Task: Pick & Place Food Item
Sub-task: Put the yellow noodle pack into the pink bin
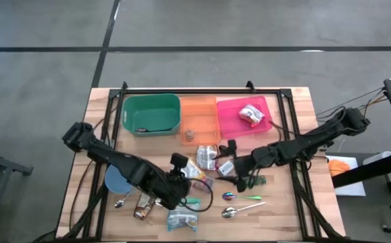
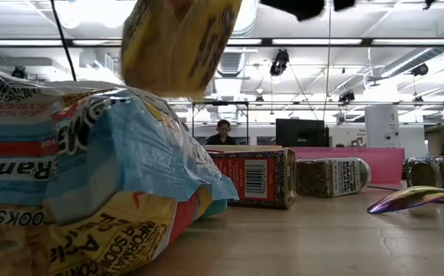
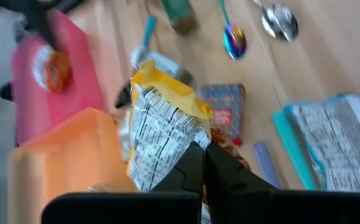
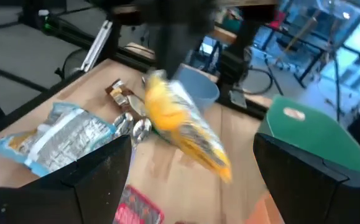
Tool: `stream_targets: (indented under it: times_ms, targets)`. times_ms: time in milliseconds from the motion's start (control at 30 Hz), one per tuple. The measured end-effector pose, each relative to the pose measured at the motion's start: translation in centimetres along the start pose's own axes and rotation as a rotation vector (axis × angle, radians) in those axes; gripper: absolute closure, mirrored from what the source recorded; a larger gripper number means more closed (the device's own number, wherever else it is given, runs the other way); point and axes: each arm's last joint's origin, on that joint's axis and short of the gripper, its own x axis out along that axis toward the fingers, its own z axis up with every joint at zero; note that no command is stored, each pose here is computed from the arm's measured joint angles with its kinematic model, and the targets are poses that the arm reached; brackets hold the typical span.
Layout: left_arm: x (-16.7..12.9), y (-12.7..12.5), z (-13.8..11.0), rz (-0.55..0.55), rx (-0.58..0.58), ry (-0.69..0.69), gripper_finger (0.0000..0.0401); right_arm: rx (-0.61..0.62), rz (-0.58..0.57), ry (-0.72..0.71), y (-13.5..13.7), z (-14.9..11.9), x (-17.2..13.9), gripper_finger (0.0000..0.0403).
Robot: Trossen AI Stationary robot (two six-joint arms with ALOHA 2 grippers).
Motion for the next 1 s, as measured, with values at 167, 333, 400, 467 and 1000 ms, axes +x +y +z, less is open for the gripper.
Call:
stream_targets:
  times_ms: [167,333,400,467,1000]
  targets:
    - [-1.6,1.5,-0.7,-0.052,-0.027,-0.112,0.0401,-0.046,0.004,-0.017,0.5,1.9,1.9,0.007]
    - [-2.7,2.7,-1.8,-0.105,-0.057,-0.25,0.0401,-0.068,0.015,0.016,0.8,3.0,3.4,0.007]
    - [-2.7,3.0,-2.4,-0.121,-0.067,-0.283,0.0401,-0.082,0.016,0.012,0.8,3.5,4.1,0.007]
    - [-2.9,3.2,-2.7,-0.131,-0.082,-0.337,0.0401,-0.102,0.021,0.029,1.0,3.5,4.8,0.007]
    - [-3.2,3.3,-3.3,-0.208,-0.041,-0.499,0.0401,-0.124,0.143,-0.01,1.4,4.8,7.0,0.007]
